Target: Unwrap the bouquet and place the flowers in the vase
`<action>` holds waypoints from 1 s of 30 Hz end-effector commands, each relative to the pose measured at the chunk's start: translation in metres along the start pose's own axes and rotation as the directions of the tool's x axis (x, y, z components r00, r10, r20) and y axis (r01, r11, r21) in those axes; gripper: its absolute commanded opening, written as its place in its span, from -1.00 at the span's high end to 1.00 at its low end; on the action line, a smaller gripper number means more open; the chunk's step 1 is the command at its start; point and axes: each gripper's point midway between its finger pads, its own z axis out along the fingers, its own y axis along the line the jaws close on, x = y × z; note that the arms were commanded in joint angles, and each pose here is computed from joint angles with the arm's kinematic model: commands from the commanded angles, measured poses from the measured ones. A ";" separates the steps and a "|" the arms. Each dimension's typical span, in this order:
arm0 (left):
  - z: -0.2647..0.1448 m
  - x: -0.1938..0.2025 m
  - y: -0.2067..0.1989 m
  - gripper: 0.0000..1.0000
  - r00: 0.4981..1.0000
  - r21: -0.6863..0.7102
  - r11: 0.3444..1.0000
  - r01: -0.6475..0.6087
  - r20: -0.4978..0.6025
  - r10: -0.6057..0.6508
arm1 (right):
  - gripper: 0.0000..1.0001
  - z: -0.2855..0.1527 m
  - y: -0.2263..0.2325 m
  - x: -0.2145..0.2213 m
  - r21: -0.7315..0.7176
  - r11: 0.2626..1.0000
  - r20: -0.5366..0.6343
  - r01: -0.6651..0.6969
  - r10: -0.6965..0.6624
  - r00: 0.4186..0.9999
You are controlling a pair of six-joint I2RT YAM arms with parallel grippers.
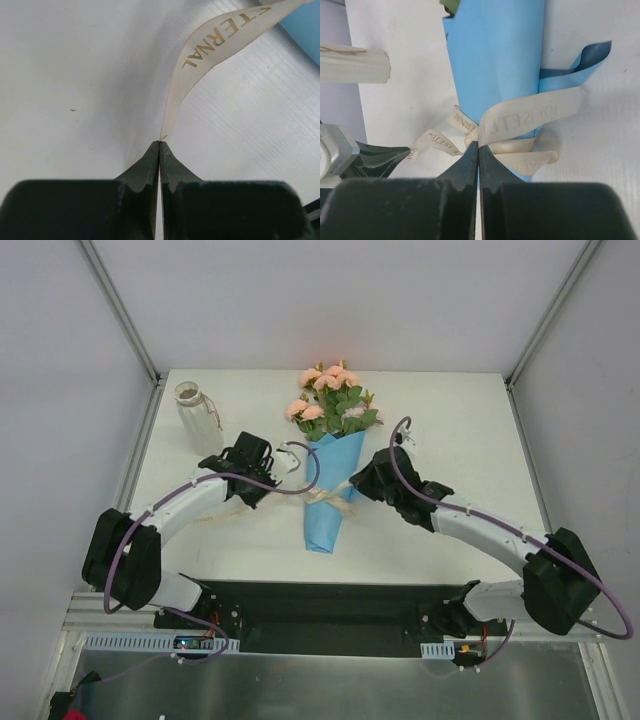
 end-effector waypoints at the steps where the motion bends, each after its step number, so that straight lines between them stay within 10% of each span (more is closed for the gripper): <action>1: -0.037 -0.015 0.027 1.00 0.995 -0.093 0.992 0.083 0.070 -0.077 | 0.98 -0.033 0.005 -0.044 0.022 0.997 0.148 0.076 -0.079 0.986; 17: -0.143 0.035 0.120 1.00 0.943 -0.364 0.874 0.323 0.200 -0.265 | 0.99 -0.166 -0.101 -0.153 0.296 0.954 0.428 0.036 -0.166 0.888; 30: -0.217 0.096 0.184 0.89 0.860 -0.583 0.641 0.499 0.248 -0.445 | 0.74 -0.223 -0.161 -0.202 0.487 0.862 0.509 -0.138 -0.152 0.847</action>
